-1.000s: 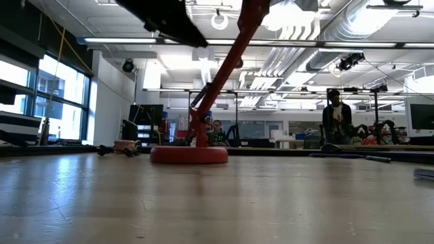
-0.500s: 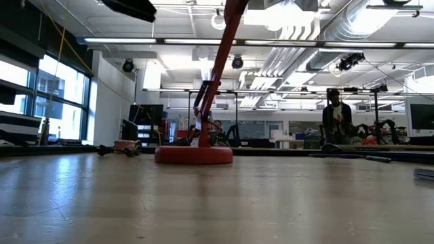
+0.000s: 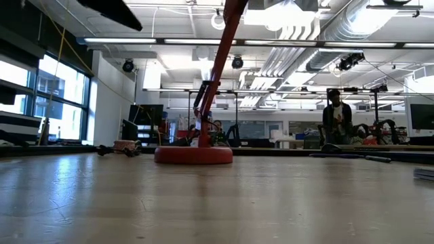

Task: Screw lightbulb
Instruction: Insert the lightbulb into the desk lamp

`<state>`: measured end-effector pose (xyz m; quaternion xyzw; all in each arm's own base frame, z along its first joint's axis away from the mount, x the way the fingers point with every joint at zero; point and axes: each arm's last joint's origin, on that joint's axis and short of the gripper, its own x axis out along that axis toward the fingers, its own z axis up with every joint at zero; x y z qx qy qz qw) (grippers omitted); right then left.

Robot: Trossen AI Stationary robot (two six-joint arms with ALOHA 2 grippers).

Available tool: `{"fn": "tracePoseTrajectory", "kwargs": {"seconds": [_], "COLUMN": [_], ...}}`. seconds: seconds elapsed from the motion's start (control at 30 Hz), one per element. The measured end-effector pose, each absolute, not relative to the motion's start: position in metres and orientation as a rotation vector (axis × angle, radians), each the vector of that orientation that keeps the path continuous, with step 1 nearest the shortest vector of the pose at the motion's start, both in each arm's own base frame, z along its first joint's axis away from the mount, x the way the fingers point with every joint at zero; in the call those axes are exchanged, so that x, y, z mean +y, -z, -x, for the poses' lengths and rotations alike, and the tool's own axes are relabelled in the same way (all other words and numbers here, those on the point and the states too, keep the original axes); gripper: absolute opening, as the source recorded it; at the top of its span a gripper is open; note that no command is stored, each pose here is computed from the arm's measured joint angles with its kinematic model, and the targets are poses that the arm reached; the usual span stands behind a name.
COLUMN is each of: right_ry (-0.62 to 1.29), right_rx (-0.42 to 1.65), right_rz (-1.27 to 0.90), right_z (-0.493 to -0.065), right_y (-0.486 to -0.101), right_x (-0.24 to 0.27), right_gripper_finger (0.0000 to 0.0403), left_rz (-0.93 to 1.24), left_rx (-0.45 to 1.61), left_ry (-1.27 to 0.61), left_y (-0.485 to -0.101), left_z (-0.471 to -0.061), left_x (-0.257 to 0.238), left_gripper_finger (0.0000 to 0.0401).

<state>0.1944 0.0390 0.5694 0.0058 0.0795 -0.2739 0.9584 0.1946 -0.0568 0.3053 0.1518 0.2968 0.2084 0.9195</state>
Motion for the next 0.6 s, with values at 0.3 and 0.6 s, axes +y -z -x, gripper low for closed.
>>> {"fn": "tracePoseTrajectory", "kwargs": {"seconds": [0.3, 0.6], "right_ry": [0.561, 0.566], "right_rx": [0.151, 0.141], "right_rz": [-0.023, -0.029], "right_z": [-0.187, -0.182], "right_y": [-0.572, -0.573], "right_x": [0.036, 0.035], "right_gripper_finger": [0.0399, 0.0399], "left_rz": [-0.066, 0.020], "left_rx": [0.524, 0.477], "left_ry": [-0.485, -0.383], "left_y": [-0.324, -0.336], "left_z": [-0.153, -0.132], "left_x": [-0.040, -0.034], "left_gripper_finger": [0.0305, 0.0305]}}
